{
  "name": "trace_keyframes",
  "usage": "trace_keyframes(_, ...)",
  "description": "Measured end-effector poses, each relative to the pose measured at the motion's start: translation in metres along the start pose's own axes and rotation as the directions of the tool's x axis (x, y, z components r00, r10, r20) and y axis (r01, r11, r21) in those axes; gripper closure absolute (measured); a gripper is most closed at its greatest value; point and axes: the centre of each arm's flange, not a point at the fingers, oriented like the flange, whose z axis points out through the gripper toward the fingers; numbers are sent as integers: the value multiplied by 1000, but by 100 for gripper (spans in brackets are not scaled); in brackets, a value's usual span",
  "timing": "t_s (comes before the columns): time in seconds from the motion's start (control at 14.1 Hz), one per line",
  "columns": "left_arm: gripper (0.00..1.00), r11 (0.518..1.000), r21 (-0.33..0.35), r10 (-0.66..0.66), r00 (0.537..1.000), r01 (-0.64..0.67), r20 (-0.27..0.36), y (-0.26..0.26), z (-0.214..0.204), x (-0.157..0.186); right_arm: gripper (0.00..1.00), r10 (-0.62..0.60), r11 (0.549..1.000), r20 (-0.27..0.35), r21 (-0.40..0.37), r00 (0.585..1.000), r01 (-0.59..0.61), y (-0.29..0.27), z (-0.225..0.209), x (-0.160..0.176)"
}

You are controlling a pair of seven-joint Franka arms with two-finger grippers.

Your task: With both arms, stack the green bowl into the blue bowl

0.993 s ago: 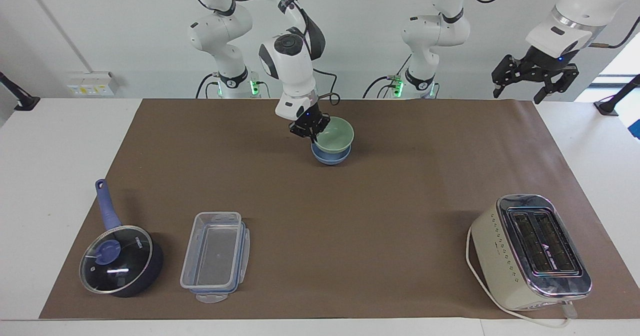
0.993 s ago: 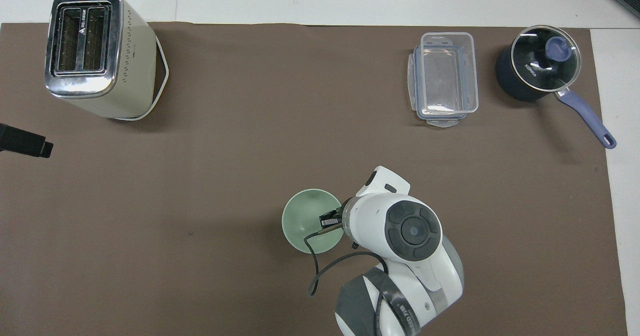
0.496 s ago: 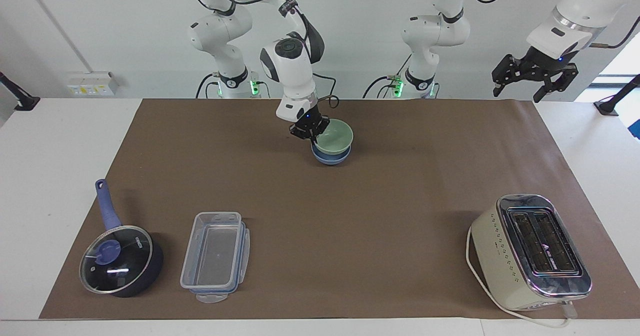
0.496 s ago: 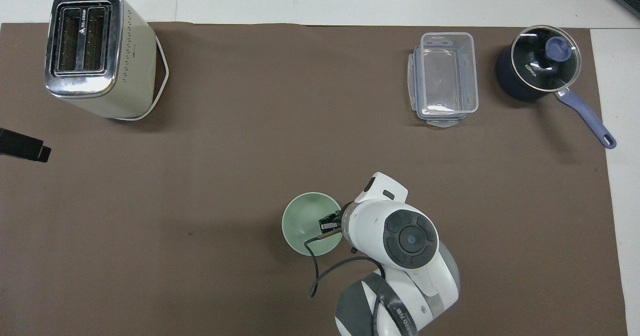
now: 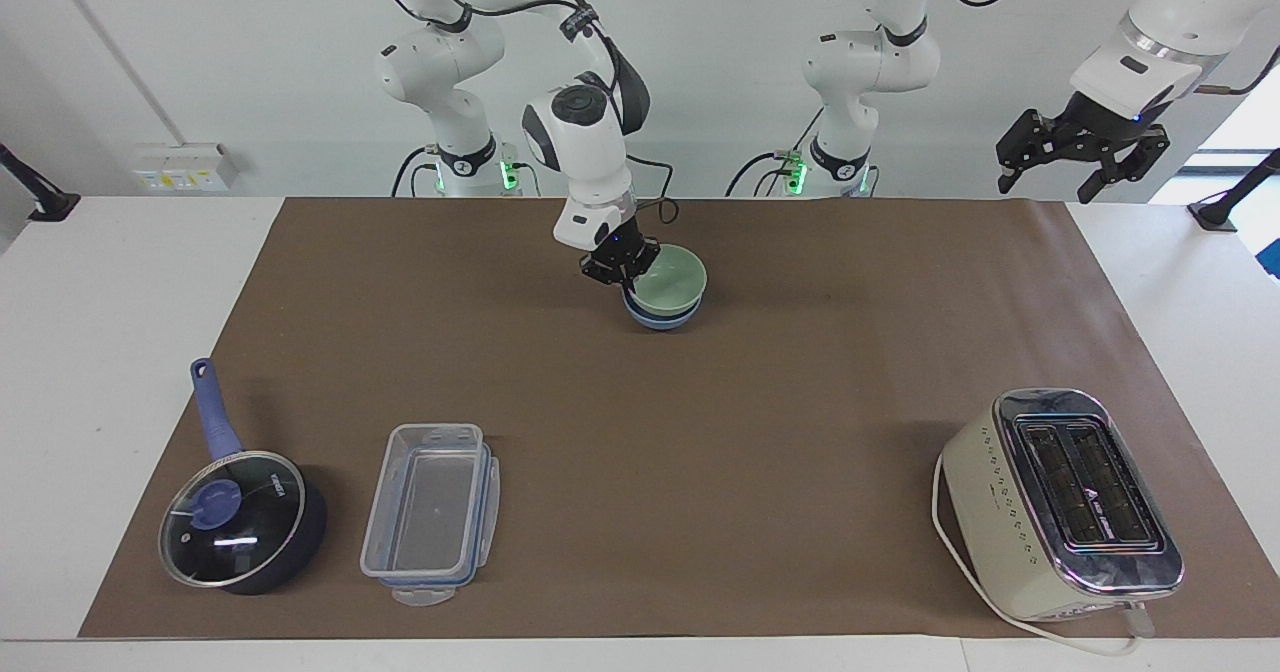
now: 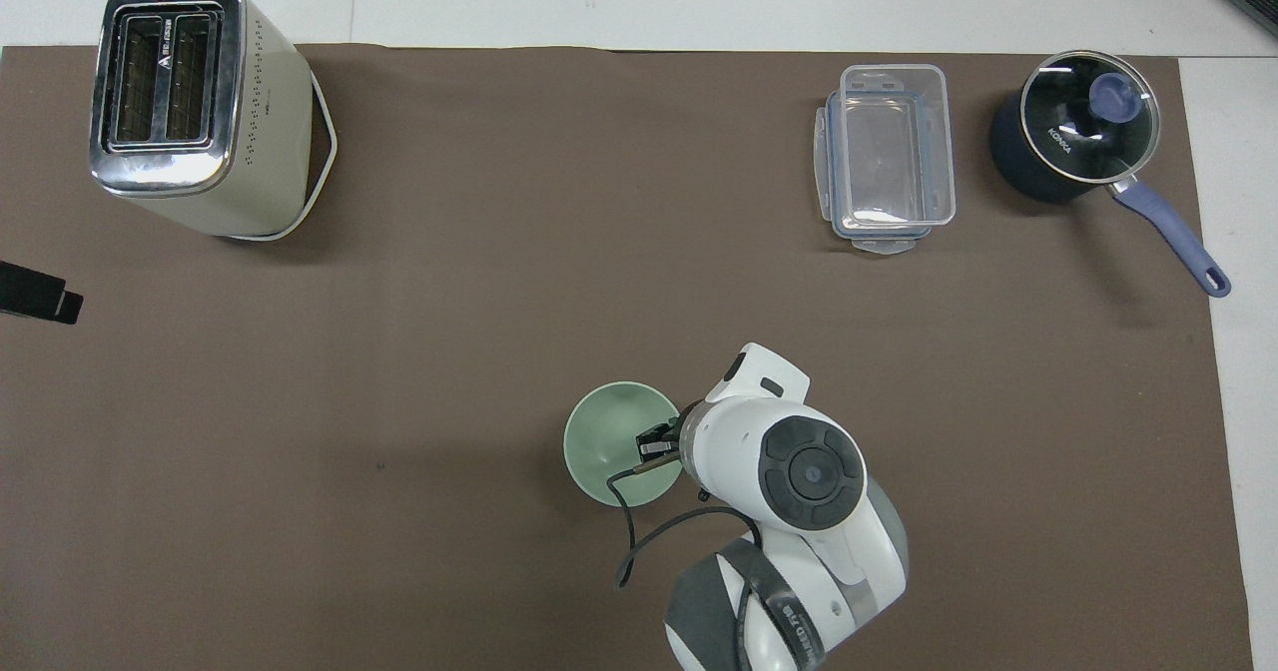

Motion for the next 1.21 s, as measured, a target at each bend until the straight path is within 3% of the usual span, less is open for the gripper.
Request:
trace_keyframes(0.78,0,1000,0,1,1000,-1,0,0,0,0,92,1,1000,0,-3,1000,-1,2,9,-4)
trace_keyframes(0.92,0,1000,0,1,1000,-1,0,1,0,0,77,1,1000,0,-3,1000,-1,2,9,-4)
trace_keyframes(1.13,0,1000,0,1,1000,-1,0,0,0,0,71,1,1000,-1,-3,1000,-1,2,9,-4)
trace_keyframes(1.21,0,1000,0,1,1000,-1,0,0,0,0,65,0,1000,-3,-2,1000,0,2,9,-4)
